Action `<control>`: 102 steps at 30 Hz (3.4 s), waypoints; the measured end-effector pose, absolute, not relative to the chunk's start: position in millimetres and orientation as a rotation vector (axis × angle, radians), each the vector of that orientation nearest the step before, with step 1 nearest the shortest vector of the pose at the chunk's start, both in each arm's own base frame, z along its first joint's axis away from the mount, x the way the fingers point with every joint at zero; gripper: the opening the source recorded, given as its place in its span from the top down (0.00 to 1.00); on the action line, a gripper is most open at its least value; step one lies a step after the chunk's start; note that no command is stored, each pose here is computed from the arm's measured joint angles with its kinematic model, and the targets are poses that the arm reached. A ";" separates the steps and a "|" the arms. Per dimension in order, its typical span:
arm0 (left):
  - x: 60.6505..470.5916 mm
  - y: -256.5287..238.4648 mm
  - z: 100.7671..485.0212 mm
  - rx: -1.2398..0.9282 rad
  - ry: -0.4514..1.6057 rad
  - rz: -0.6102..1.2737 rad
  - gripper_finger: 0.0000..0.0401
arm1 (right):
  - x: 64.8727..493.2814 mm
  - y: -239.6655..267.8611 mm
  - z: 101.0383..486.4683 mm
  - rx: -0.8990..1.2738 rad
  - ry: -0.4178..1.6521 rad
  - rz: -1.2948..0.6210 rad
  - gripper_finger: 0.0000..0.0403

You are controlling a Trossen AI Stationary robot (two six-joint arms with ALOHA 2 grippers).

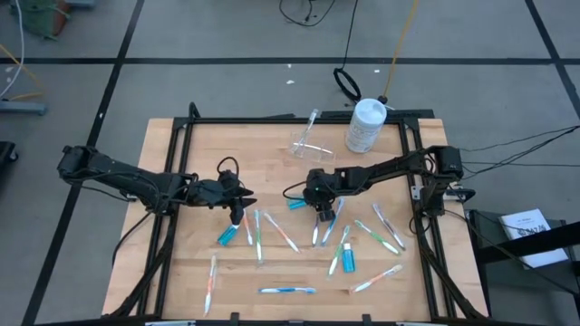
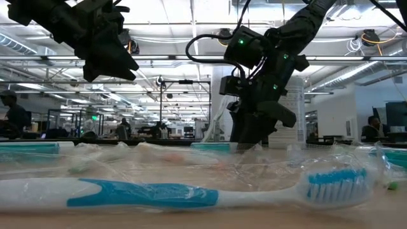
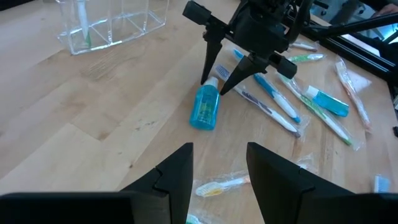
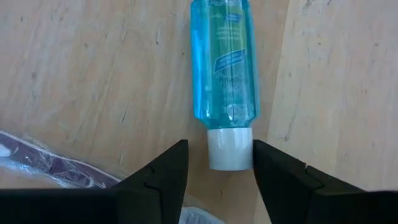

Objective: Pick & Place toothbrushing station
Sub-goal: Put the blue mouthwash into the transparent organizer

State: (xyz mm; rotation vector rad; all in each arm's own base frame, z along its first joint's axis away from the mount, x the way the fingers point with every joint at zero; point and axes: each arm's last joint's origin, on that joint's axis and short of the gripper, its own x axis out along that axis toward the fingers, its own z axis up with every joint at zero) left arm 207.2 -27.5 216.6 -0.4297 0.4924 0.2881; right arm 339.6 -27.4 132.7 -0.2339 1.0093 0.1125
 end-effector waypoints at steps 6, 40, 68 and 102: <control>207.2 -27.5 216.6 -0.428 0.492 0.288 0.62 | 341.1 -27.3 133.2 -0.215 0.992 0.102 0.68; 207.3 -27.6 217.1 -0.423 0.487 0.289 0.62 | 302.6 -66.1 255.5 -1.740 1.254 -0.232 0.77; 206.8 -25.3 217.0 -0.363 0.470 0.352 0.62 | 328.6 -126.7 188.2 -1.924 1.411 0.056 0.77; 206.8 -25.4 217.0 -0.356 0.472 0.348 0.62 | 328.6 -125.7 177.2 -1.834 1.330 0.121 0.71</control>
